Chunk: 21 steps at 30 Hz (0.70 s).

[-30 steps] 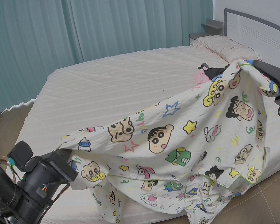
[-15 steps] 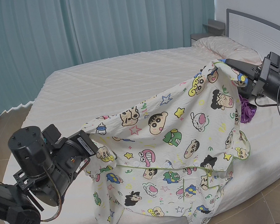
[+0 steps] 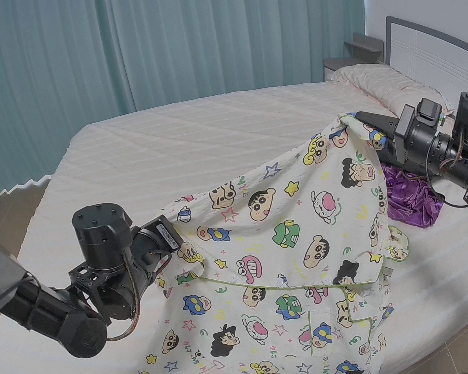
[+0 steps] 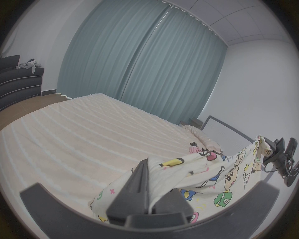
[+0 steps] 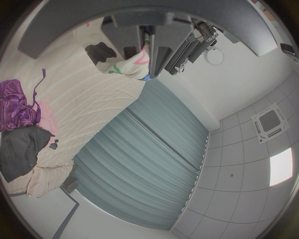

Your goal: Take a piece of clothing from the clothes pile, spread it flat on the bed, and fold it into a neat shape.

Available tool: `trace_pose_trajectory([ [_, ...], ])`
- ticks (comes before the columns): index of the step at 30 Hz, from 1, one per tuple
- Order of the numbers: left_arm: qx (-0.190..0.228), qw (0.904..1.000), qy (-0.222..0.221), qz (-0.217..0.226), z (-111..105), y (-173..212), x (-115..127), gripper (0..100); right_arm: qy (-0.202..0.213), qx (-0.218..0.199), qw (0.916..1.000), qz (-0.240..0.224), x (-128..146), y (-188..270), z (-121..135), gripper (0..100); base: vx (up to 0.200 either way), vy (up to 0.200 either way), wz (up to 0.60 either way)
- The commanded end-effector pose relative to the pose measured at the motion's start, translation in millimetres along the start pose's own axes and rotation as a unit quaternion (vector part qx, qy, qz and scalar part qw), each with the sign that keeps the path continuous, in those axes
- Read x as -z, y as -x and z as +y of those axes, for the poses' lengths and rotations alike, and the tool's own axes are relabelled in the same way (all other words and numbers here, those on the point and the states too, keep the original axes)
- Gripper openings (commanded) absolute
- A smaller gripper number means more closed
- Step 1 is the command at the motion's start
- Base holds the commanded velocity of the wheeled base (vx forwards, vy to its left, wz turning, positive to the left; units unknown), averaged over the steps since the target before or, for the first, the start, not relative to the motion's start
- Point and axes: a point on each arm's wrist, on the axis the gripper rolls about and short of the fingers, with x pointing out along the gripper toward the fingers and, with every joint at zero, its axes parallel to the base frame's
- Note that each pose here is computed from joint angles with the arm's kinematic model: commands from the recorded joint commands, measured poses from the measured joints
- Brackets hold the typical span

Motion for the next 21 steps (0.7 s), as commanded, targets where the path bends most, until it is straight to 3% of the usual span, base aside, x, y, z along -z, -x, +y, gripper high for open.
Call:
trace_pose_trajectory([
  [1,-0.021,0.9993,-0.012,0.028,6.8,-21.9,23.3,0,-0.013,0.031,0.9994,0.008,11.1,-20.1,-26.2,0,0.0,0.0,0.0],
  [6,-0.044,0.9977,-0.018,0.048,18.9,-39.4,41.1,0,-0.024,0.07,0.9972,0.008,23.6,-33.9,-51.2,0,0.0,0.0,0.0],
  [12,-0.06,0.9971,0.004,0.047,26.9,-59.0,48.3,0,-0.033,0.105,0.9939,0.007,37.9,-48.7,-76.1,0,0.0,0.0,0.0],
  [15,-0.073,0.9957,0.015,0.055,34.7,-74.2,60.7,0,-0.044,0.13,0.9904,0.017,55.7,-62.1,-100.4,0,0.0,0.0,0.0],
  [16,-0.075,0.9955,0.018,0.055,36.5,-78.1,62.9,100,-0.047,0.133,0.9899,0.018,58.3,-64.4,-104.0,100,0.0,0.0,0.0],
  [21,-0.093,0.9941,0.028,0.048,49.9,-105.9,73.2,100,-0.076,0.137,0.9875,0.016,68.7,-81.4,-120.7,100,0.0,0.0,0.0],
])
